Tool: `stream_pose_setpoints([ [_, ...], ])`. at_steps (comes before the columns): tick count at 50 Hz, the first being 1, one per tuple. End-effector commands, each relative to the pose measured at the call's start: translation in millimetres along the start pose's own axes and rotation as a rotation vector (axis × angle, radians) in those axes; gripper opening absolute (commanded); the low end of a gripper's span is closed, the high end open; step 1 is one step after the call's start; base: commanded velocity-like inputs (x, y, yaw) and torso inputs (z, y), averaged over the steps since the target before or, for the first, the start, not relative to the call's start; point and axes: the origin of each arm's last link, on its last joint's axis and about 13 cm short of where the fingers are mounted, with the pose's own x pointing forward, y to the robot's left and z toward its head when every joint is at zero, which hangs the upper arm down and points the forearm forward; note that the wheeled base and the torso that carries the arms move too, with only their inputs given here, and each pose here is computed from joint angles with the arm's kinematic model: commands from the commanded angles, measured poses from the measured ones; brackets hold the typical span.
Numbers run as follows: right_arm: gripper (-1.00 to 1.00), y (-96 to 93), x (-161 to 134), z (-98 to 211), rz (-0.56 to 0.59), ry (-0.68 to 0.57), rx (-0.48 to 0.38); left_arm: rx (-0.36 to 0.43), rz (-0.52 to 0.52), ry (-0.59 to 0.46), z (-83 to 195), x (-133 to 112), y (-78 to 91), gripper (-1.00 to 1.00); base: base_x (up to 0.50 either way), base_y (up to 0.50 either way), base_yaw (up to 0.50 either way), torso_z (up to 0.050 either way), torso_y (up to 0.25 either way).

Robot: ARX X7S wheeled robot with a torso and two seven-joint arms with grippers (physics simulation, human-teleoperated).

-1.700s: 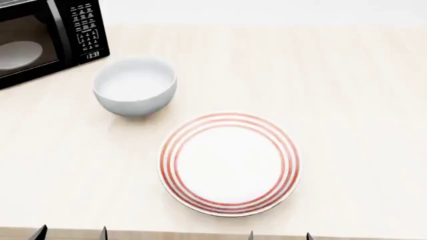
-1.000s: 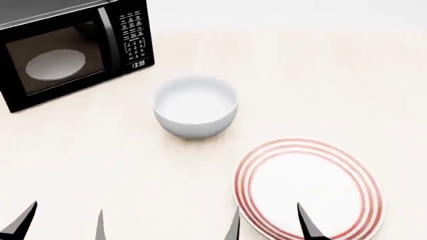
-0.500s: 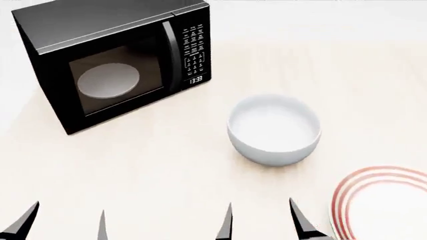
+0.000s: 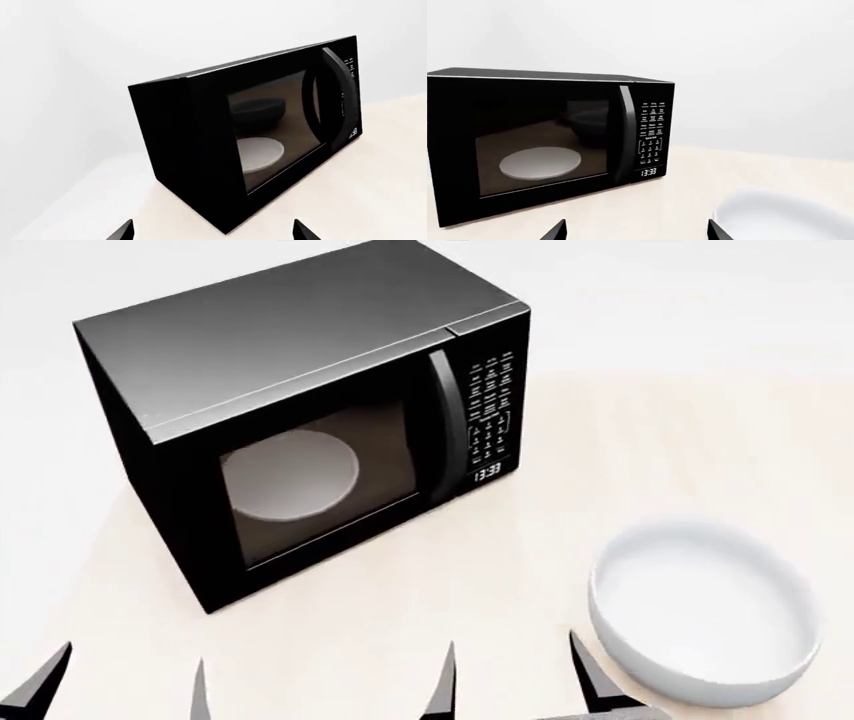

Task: Open the microwave.

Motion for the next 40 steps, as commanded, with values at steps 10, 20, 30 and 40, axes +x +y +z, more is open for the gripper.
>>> stream_pose_setpoints([
  [10, 1.00, 0.2, 1.3, -2.2, 0.009, 0.002, 0.007, -0.007, -0.002, 0.001, 0.7, -0.6, -0.5, 1.00, 0.50, 0.13, 0.00, 0.000, 0.002],
  [20, 1.00, 1.1, 3.1, -2.9, 0.011, 0.006, 0.006, -0.016, 0.003, -0.002, 0.1, -0.5, -0.2, 1.00, 0.48, 0.03, 0.00, 0.000, 0.000],
  [30, 1.00, 1.8, 5.3, 1.5, 0.022, 0.010, 0.008, -0.004, 0.001, -0.004, -1.0, 0.2, -0.8, 1.00, 0.00, 0.00, 0.00, 0.002, -0.143],
  [40, 1.00, 2.5, 6.1, 2.7, 0.028, 0.011, 0.012, -0.004, 0.001, -0.006, -1.8, 0.4, -0.5, 1.00, 0.00, 0.00, 0.00, 0.006, -0.245],
])
